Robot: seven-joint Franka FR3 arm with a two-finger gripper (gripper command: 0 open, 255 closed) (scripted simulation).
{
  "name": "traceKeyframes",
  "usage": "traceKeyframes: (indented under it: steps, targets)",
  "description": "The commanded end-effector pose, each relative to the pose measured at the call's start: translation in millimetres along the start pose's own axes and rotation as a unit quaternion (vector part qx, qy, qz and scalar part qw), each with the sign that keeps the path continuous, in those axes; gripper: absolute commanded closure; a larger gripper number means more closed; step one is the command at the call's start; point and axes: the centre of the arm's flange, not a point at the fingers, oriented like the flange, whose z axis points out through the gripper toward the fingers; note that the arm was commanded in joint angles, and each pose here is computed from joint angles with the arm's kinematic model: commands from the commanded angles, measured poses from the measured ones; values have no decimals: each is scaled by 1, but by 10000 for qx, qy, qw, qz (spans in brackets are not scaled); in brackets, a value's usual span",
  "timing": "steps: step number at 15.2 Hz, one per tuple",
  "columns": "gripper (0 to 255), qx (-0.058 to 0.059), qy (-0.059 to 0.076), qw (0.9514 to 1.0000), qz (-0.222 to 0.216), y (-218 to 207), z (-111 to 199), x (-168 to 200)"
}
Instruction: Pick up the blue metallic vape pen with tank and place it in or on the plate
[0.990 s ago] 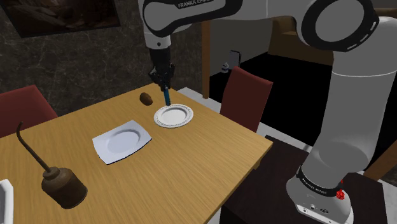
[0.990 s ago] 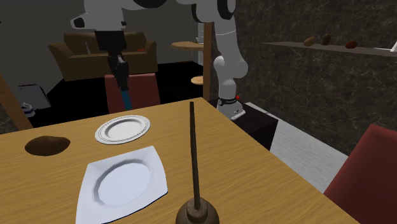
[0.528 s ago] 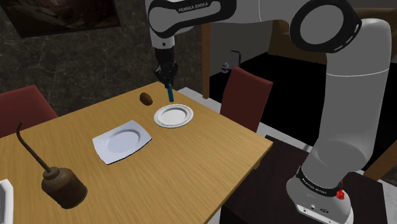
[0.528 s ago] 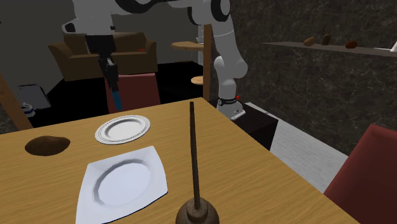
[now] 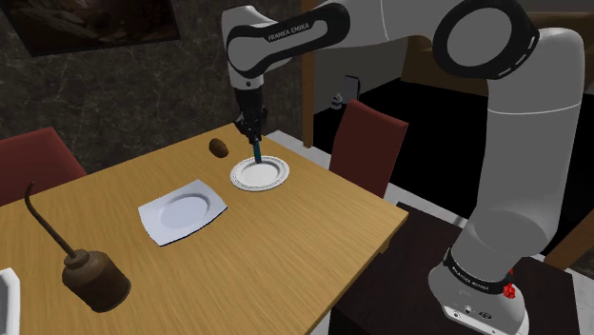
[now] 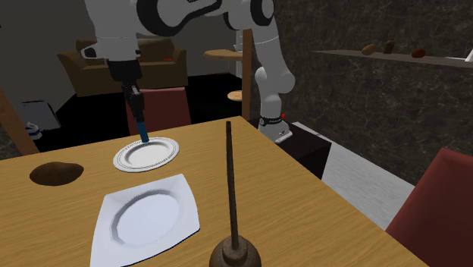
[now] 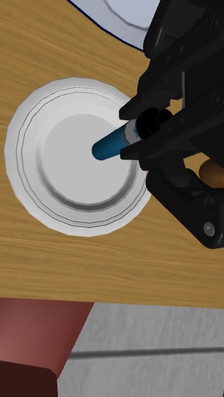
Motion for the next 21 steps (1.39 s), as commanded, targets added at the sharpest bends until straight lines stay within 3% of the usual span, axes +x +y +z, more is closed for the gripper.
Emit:
traceKeyframes:
  steps: [1,7,15,16,21]
  targets:
    - [255,1,3,10000,0,0,10,0]
    - [255,1,3,10000,0,0,43,0]
    - [255,1,3,10000,0,0,43,0]
    - [0,1,3,10000,0,0,43,0]
    - [0,1,3,10000,0,0,43,0]
